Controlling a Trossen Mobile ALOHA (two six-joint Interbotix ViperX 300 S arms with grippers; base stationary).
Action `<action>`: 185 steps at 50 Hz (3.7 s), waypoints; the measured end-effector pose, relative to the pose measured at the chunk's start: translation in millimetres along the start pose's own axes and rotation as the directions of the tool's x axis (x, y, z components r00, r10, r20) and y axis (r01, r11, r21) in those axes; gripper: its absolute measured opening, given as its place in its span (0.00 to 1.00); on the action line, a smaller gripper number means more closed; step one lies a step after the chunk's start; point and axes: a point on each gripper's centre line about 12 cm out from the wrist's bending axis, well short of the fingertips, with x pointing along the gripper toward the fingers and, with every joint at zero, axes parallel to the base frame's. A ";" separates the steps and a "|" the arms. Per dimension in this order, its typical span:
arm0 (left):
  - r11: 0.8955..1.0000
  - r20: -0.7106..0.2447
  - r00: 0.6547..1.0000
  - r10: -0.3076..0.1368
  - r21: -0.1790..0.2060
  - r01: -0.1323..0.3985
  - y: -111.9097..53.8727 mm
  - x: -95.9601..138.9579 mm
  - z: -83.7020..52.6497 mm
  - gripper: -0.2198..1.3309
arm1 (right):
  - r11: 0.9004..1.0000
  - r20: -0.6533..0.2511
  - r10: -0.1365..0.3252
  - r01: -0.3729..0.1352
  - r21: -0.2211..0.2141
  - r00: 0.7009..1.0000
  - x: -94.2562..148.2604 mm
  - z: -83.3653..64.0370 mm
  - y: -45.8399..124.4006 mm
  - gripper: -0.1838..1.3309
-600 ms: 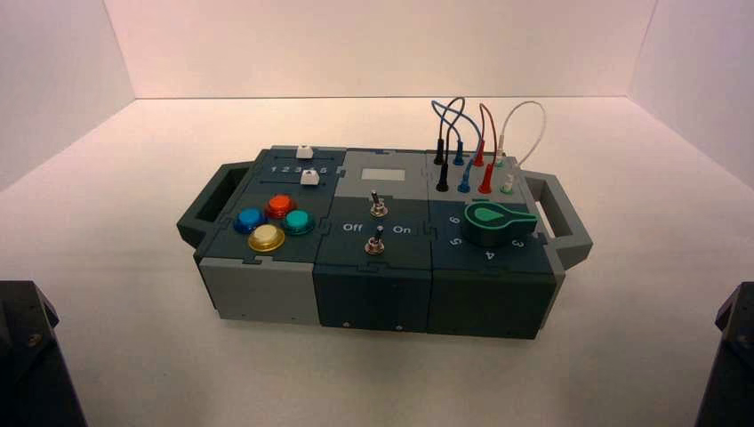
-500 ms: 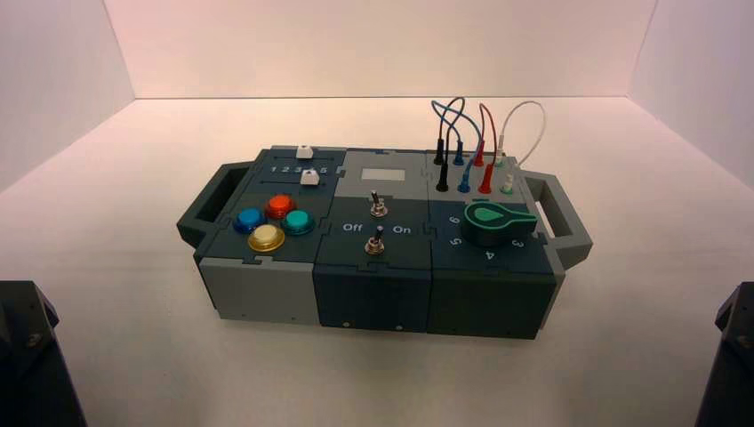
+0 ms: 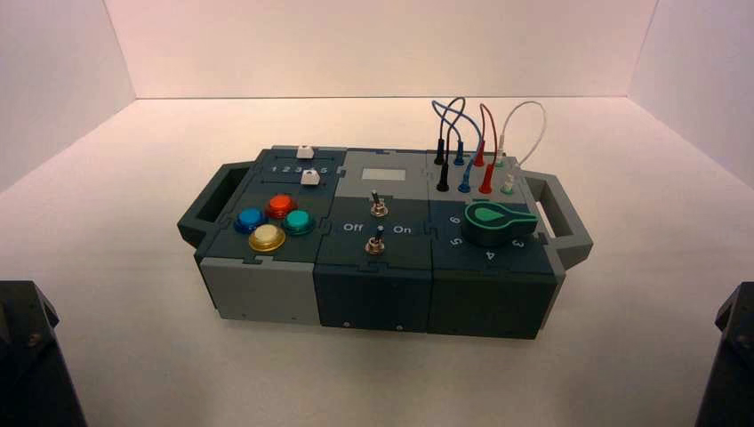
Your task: Pull the red wire.
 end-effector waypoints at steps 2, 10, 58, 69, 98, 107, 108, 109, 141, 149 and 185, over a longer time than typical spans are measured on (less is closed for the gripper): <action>1.000 -0.015 1.000 -0.003 0.000 0.003 -0.6 0.1 -1.4 0.04 | 1.000 -0.009 0.002 -0.002 0.000 1.000 0.1 -0.2 0.3 0.03; 0.997 -0.134 0.988 -0.074 0.018 0.077 -14.7 0.3 -6.5 0.04 | 1.000 -0.096 0.014 -0.014 -0.001 0.995 1.6 -3.6 2.5 0.03; 0.876 -0.693 0.580 -0.429 -0.161 0.455 -123.4 -21.7 -51.0 0.04 | 0.982 -0.626 0.184 -0.164 0.090 0.758 17.2 -46.1 43.7 0.03; 0.834 -0.703 0.509 -0.497 -0.227 0.502 -143.5 -37.2 -53.5 0.04 | 0.977 -0.701 0.207 -0.185 0.109 0.683 6.7 -54.1 48.5 0.03; 0.762 -0.747 0.365 -0.556 -0.283 0.583 -196.4 -57.8 -86.0 0.04 | 0.931 -0.860 0.295 -0.329 0.160 0.417 -11.7 -87.1 88.3 0.03; 0.748 -0.757 0.333 -0.562 -0.294 0.595 -207.2 -64.7 -93.9 0.04 | 0.923 -0.879 0.307 -0.341 0.181 0.364 -12.7 -93.0 96.0 0.03; 0.747 -0.756 0.333 -0.563 -0.294 0.596 -207.5 -64.9 -93.8 0.04 | 0.923 -0.880 0.307 -0.340 0.182 0.363 -12.6 -93.3 96.1 0.03; 0.747 -0.756 0.331 -0.564 -0.295 0.596 -208.3 -65.3 -94.4 0.04 | 0.921 -0.882 0.308 -0.343 0.183 0.358 -13.0 -94.0 96.8 0.03; 0.743 -0.750 0.333 -0.572 -0.300 0.599 -209.0 -66.5 -92.6 0.04 | 0.913 -0.925 0.306 -0.346 0.218 0.223 -3.2 -117.0 118.3 0.63; 0.741 -0.743 0.337 -0.578 -0.304 0.598 -208.0 -66.9 -90.5 0.04 | 0.910 -0.926 0.310 -0.348 0.224 0.216 0.9 -119.9 124.2 0.63; 0.740 -0.740 0.339 -0.580 -0.306 0.599 -205.9 -68.3 -90.2 0.04 | 0.924 -0.939 0.280 -0.323 0.206 0.201 23.7 -147.9 134.8 0.60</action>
